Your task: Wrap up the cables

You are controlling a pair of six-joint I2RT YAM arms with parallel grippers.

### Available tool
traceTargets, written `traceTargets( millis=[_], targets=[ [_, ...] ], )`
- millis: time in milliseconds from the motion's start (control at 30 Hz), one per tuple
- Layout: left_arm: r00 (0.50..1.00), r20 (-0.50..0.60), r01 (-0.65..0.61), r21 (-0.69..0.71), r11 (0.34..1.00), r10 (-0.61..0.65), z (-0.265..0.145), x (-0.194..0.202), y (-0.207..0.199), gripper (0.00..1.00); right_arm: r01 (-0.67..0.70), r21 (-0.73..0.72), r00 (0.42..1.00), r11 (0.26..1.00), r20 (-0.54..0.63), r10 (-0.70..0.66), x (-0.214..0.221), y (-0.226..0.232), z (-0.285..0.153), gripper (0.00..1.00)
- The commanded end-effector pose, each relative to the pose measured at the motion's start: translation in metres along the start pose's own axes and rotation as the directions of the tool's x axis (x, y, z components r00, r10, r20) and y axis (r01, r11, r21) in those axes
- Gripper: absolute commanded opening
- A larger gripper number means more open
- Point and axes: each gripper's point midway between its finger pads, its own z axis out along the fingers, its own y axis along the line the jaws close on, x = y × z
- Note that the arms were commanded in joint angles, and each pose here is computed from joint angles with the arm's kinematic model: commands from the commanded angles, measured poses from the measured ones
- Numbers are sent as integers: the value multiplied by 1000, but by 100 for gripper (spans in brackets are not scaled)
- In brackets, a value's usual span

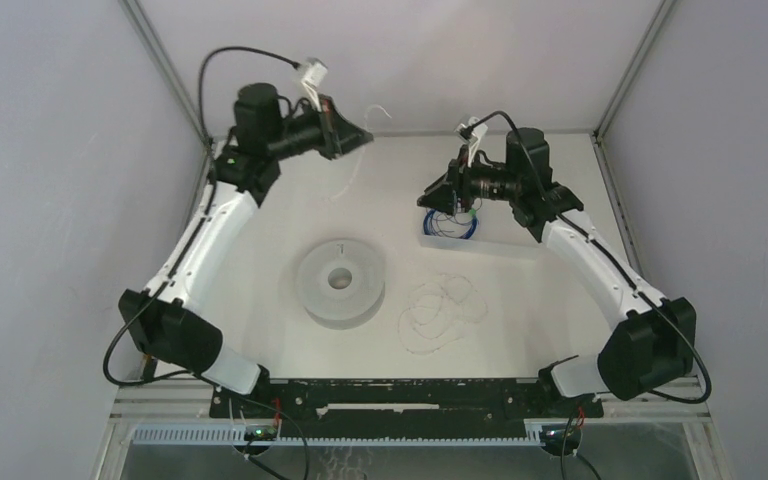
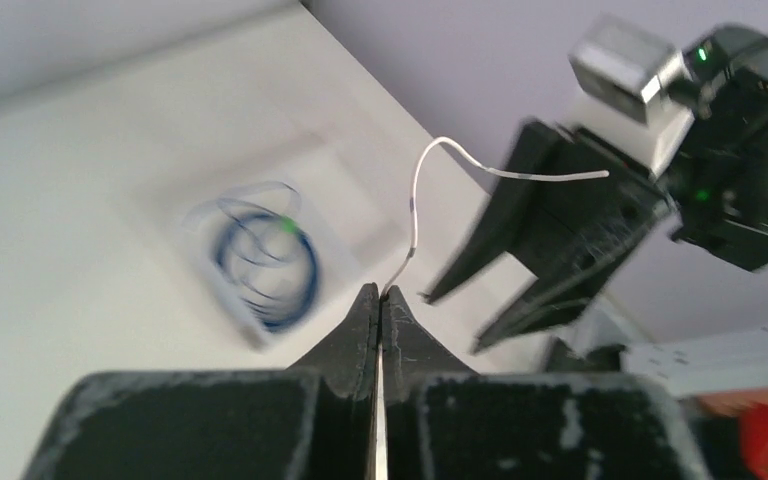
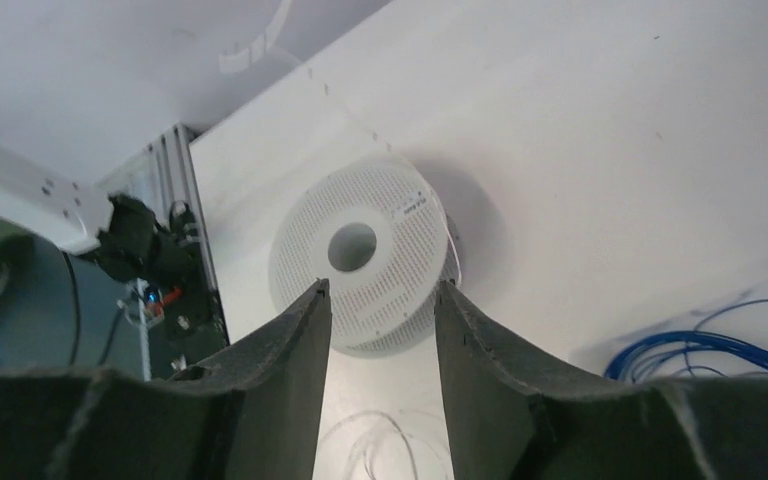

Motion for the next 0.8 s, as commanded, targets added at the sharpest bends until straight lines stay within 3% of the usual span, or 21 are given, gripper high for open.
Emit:
traceTargets(
  millis=[0,200,267,367,467,567,767],
  targets=[
    [940,127,-281,-237,930,316,-66,-87,19,0,148,-25,987,989,-60,-149,13,12,-11,52],
    [830,197,-321,-597,735,522,-145,-177,61,0,167,-45,961,985,-217,-173,54,18,-11,54],
    [817,168,-318,-667,674,552,-161,-186,73,0,176,-44,938,983,-295,-181,75,16,-11,54],
    [817,124,-334,-695,637,564,-165,-179,88,0,157,-22,901,987,-406,-153,106,7,-15,54],
    [823,108,-333,-702,629,557,-161,-169,101,0,149,5,855,989,-503,-127,137,-3,-25,57],
    [834,108,-329,-690,645,541,-154,-164,107,0,140,69,825,988,-560,-77,166,-16,-27,73],
    [848,141,-320,-631,707,510,-141,-161,103,0,162,196,775,967,-633,-2,199,-48,-20,84]
  ],
)
